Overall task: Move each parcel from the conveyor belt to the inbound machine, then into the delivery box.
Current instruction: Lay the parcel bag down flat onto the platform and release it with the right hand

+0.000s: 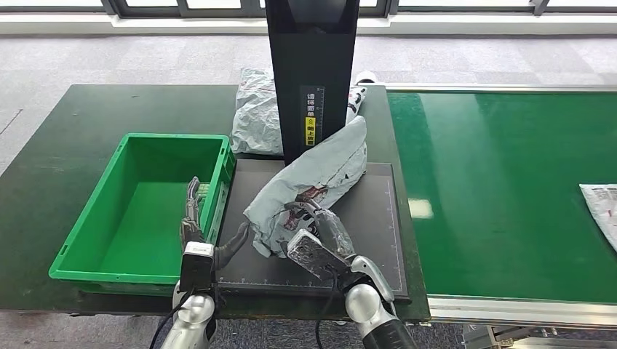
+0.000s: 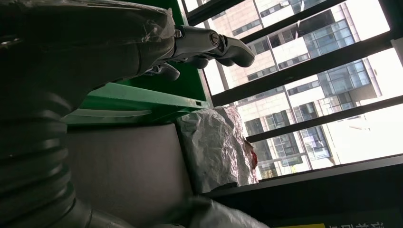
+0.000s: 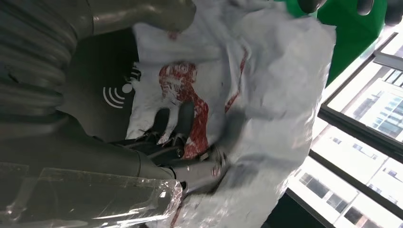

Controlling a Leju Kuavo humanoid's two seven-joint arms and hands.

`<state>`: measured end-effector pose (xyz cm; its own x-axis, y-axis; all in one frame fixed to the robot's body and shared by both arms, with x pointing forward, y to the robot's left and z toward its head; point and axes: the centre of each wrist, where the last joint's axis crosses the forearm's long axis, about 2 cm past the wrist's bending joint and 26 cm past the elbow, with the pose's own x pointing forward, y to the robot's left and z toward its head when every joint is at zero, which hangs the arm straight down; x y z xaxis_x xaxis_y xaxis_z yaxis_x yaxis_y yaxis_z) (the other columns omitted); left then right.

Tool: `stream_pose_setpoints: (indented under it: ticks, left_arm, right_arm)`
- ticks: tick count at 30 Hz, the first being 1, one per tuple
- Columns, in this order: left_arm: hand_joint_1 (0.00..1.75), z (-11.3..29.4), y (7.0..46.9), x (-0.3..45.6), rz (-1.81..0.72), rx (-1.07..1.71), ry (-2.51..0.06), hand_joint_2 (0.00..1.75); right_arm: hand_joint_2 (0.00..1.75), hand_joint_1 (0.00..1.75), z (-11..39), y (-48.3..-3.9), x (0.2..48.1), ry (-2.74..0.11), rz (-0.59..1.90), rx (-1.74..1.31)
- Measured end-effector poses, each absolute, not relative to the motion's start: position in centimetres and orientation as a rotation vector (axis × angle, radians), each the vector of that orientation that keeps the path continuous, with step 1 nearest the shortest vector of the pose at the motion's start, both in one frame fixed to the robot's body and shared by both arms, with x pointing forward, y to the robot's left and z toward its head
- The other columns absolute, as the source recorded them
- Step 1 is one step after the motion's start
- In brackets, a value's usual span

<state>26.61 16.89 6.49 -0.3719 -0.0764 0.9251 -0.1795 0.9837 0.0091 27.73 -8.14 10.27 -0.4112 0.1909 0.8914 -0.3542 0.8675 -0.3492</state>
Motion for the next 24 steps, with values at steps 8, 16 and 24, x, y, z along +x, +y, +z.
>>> stream_pose_setpoints:
  ticks: [8,16,24]
  left_arm:
    - [0.00,6.4,16.8,26.6,0.109,0.180,-1.949,1.75]
    - [0.00,6.4,16.8,26.6,0.109,0.186,-1.948,1.75]
    - [0.00,6.6,16.7,26.7,0.089,0.317,-1.955,1.75]
  right_arm:
    - [0.00,0.00,9.9,-8.1,27.8,-1.889,0.587,0.123]
    - [0.44,0.00,10.1,-8.2,27.9,-1.954,0.557,0.055]
    - [1.75,0.00,18.3,-12.5,27.6,-2.517,0.117,-0.653]
